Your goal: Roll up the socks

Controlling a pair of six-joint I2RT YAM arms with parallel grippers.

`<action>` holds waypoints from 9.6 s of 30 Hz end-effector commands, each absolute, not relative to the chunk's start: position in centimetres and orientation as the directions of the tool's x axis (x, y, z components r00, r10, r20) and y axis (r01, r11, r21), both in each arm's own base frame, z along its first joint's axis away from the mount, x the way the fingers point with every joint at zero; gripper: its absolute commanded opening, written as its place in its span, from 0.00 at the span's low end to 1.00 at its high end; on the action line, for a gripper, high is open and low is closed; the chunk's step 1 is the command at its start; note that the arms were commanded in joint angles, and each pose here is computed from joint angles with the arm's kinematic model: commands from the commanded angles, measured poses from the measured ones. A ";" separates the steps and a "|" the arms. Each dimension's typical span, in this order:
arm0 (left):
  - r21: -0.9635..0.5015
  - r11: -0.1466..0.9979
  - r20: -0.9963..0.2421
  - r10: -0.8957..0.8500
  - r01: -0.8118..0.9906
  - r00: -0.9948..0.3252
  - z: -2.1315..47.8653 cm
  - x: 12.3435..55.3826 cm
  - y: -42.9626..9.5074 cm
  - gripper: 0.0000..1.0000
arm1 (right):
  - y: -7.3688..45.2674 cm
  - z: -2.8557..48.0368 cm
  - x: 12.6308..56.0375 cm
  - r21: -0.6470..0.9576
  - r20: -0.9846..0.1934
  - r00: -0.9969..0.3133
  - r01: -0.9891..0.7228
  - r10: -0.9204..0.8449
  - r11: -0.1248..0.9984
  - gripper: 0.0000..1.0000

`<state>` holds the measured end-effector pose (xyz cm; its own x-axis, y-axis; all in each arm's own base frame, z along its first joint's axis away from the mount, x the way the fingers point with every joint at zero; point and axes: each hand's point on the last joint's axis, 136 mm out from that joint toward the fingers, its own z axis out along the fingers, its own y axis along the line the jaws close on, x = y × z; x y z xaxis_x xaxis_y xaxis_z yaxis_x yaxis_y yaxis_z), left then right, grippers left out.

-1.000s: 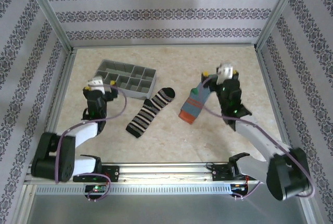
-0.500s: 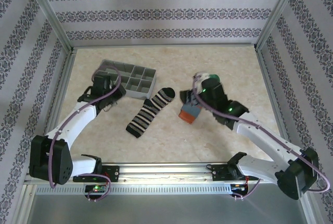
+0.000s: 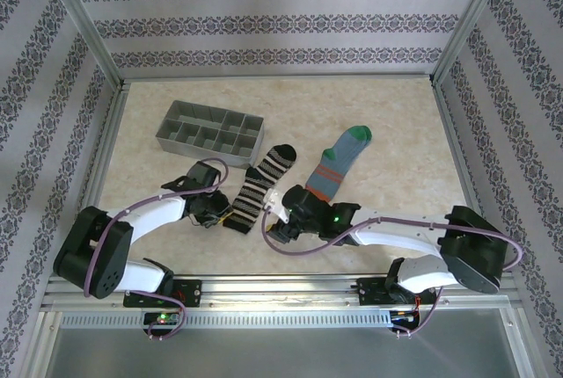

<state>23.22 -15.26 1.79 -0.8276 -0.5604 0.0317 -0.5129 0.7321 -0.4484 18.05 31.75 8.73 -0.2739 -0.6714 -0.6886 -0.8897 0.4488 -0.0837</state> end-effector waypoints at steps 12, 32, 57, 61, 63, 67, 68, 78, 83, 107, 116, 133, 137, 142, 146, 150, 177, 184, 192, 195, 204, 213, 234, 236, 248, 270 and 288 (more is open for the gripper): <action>-0.502 0.666 0.063 -0.608 -0.551 -0.792 5.1 22.6 -15.9 0.23 | 36.4 6.2 17.7 -0.355 -0.582 0.070 -0.918 -0.810 0.176 0.66; -0.533 0.617 0.072 -0.649 -0.579 -0.758 7.3 23.0 -12.8 0.24 | 38.1 2.1 18.5 -0.343 -0.475 0.027 -0.926 -0.880 0.157 0.08; -0.616 0.511 0.228 -0.613 -0.600 -0.757 7.0 20.9 -15.4 0.27 | 37.3 4.2 19.2 0.571 -0.334 -0.670 -0.704 -0.663 0.423 0.00; -0.638 0.480 0.245 -0.616 -0.603 -0.749 6.3 21.1 -17.0 0.27 | 36.7 3.4 20.5 0.599 -0.301 -0.717 -0.655 -0.629 0.461 0.00; -0.648 0.464 0.248 -0.621 -0.603 -0.744 6.0 21.4 -17.7 0.29 | 36.4 3.1 20.9 0.615 -0.283 -0.733 -0.634 -0.619 0.469 0.00; -0.668 0.437 0.248 -0.633 -0.603 -0.734 5.4 22.4 -18.8 0.35 | 36.3 2.6 21.2 0.646 -0.245 -0.759 -0.592 -0.604 0.482 0.00; -0.674 0.431 0.243 -0.637 -0.599 -0.732 5.3 22.8 -19.0 0.36 | 36.2 2.5 21.4 0.650 -0.235 -0.766 -0.582 -0.598 0.489 0.00; -0.662 0.434 0.239 -0.651 -0.611 -0.721 3.6 24.2 -19.9 0.36 | 35.8 1.9 22.1 0.713 -0.148 -0.827 -0.469 -0.542 0.521 0.00; -0.671 0.426 0.233 -0.656 -0.607 -0.718 2.7 25.4 -20.6 0.35 | 35.9 1.7 21.8 0.732 -0.122 -0.835 -0.441 -0.537 0.520 0.00; -0.429 0.443 0.365 -0.712 -0.787 -0.600 2.6 19.1 -17.3 0.00 | 34.1 8.2 17.1 -0.330 -0.610 0.098 -0.933 -0.787 0.140 0.52; -0.424 0.452 0.374 -0.702 -0.785 -0.606 2.7 19.2 -17.2 0.00 | 37.5 6.6 17.4 -0.546 -0.470 0.270 -0.837 -0.840 0.036 0.48; -0.456 0.437 0.381 -0.692 -0.776 -0.613 3.1 19.7 -17.4 0.00 | 37.5 1.8 18.2 -0.366 -0.447 0.049 -0.921 -0.893 0.133 0.02; -0.474 0.412 0.384 -0.699 -0.778 -0.604 3.6 20.0 -17.2 0.13 | 36.5 1.2 16.9 -0.142 -0.474 -0.088 -0.974 -0.876 0.174 0.00; -0.500 0.371 0.382 -0.716 -0.782 -0.584 4.5 20.5 -16.7 0.38 | 36.0 0.7 15.4 0.162 -0.454 -0.276 -0.961 -0.847 0.226 0.00; -0.512 0.358 0.373 -0.727 -0.781 -0.577 5.3 20.8 -16.1 0.46 | 35.8 0.9 15.3 0.296 -0.436 -0.375 -0.918 -0.818 0.263 0.00; -0.520 0.351 0.370 -0.729 -0.778 -0.576 5.8 20.8 -16.0 0.47 | 35.7 1.2 15.6 0.409 -0.412 -0.463 -0.864 -0.785 0.295 0.00; -0.546 0.317 0.397 -0.718 -0.776 -0.572 3.7 23.1 -21.6 0.47 | 33.9 0.4 18.9 0.778 -0.157 -0.770 -0.482 -0.618 0.403 0.00; -0.462 0.376 0.408 -0.715 -0.804 -0.568 1.8 22.6 -22.4 0.20 | 33.6 0.1 19.0 0.766 -0.156 -0.769 -0.491 -0.620 0.415 0.00; -0.252 0.426 0.408 -0.767 -0.869 -0.494 0.9 17.3 -19.4 0.00 | 33.9 4.0 19.3 0.598 -0.444 -0.638 -0.734 -0.629 0.323 0.17; -0.215 0.393 0.417 -0.791 -0.894 -0.448 0.7 16.0 -18.5 0.00 | 33.7 6.2 18.4 0.342 -0.632 -0.439 -0.898 -0.638 0.278 0.31; -0.143 0.361 0.424 -0.819 -0.922 -0.386 0.3 14.5 -17.5 0.00 | 34.9 6.7 15.6 -0.157 -0.682 -0.063 -0.960 -0.728 0.230 0.47; -0.154 0.355 0.427 -0.818 -0.922 -0.386 0.2 15.0 -17.7 0.00 | 37.9 5.4 15.5 -0.154 -0.650 -0.049 -0.969 -0.758 0.195 0.47; -0.277 0.342 0.415 -0.800 -0.898 -0.433 1.5 16.4 -17.8 0.45 | 36.1 1.3 16.4 0.176 -0.516 -0.341 -0.940 -0.786 0.292 0.00; -0.318 0.340 0.380 -0.809 -0.885 -0.448 2.4 17.1 -17.3 0.60 | 35.6 0.7 16.3 0.223 -0.488 -0.371 -0.928 -0.790 0.298 0.00; -0.599 0.310 0.254 -0.801 -0.738 -0.542 4.1 19.7 -16.5 0.55 | 33.7 -1.4 17.4 0.463 -0.338 -0.580 -0.788 -0.741 0.406 0.00; -0.719 0.321 0.188 -0.765 -0.617 -0.617 5.0 23.3 -18.6 0.46 | 32.4 -2.8 19.4 0.674 -0.076 -0.782 -0.497 -0.618 0.546 0.00; -0.712 0.333 0.224 -0.727 -0.619 -0.649 3.7 24.7 -20.9 0.45 | 32.1 -3.4 19.8 0.725 0.000 -0.825 -0.389 -0.565 0.569 0.00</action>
<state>22.26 -19.17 2.43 -0.6146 -0.7483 0.2499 -0.6867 0.3515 -0.6363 20.99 35.90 2.56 -0.7901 -0.5772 -0.2061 -0.4668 0.3489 0.8126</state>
